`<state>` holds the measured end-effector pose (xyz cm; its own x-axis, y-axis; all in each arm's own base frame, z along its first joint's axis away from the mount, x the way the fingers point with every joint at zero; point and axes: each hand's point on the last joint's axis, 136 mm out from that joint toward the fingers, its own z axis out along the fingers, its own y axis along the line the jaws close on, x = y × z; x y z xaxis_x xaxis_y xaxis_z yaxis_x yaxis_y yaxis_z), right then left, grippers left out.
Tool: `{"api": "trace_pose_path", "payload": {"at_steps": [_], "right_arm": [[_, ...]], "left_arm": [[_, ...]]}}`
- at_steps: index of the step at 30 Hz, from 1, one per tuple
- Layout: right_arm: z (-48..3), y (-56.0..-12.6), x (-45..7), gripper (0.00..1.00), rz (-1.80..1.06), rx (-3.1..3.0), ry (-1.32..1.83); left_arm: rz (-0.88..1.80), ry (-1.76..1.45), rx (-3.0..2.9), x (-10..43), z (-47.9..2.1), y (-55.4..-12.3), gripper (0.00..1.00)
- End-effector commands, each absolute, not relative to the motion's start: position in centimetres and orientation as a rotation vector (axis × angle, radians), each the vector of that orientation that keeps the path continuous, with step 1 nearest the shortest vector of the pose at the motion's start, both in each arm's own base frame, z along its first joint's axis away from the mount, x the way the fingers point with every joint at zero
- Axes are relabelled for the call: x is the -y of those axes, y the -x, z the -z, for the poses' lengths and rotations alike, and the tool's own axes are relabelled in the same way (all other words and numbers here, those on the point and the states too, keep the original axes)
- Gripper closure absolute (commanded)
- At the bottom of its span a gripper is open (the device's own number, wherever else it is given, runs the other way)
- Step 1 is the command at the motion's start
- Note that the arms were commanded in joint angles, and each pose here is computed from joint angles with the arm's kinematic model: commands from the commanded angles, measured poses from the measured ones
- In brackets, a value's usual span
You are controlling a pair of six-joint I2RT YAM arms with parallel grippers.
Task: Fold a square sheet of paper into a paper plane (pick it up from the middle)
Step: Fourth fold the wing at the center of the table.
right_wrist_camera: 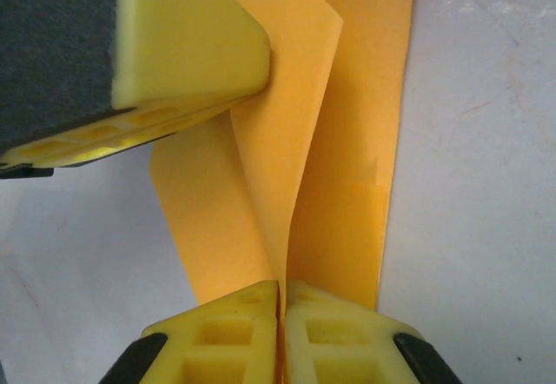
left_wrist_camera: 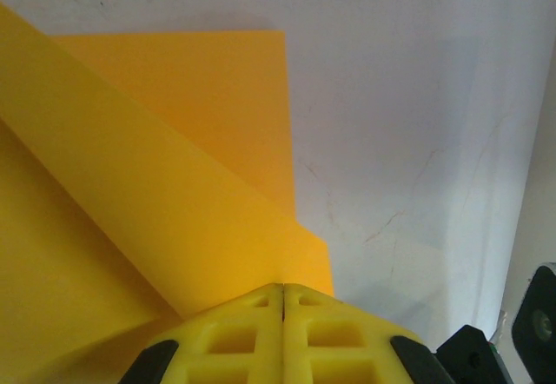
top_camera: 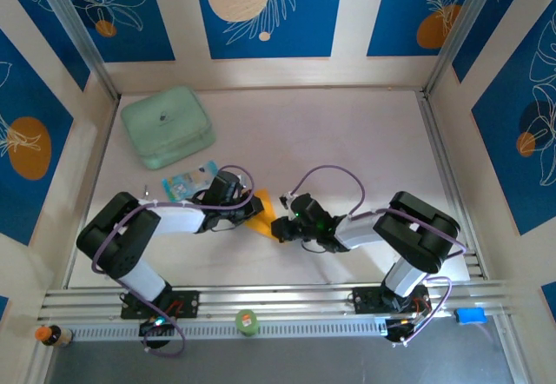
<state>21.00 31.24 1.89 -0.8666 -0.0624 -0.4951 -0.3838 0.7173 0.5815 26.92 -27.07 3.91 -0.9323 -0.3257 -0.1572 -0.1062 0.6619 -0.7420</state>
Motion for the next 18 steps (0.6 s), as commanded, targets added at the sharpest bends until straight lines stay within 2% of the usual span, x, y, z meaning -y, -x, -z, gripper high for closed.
{"api": "trace_pose_path", "payload": {"at_steps": [1, 18], "right_arm": [[0.2, -19.14, -30.33, 0.91, -0.962, -2.623, 0.333], [0.51, -18.92, -30.18, 0.94, -0.966, -2.651, 0.321]], "left_arm": [[1.111, 0.315, -2.605, 27.38, -3.87, -27.26, 0.98], [1.132, 0.281, -2.616, 28.2, -3.37, -27.65, 0.98]]}}
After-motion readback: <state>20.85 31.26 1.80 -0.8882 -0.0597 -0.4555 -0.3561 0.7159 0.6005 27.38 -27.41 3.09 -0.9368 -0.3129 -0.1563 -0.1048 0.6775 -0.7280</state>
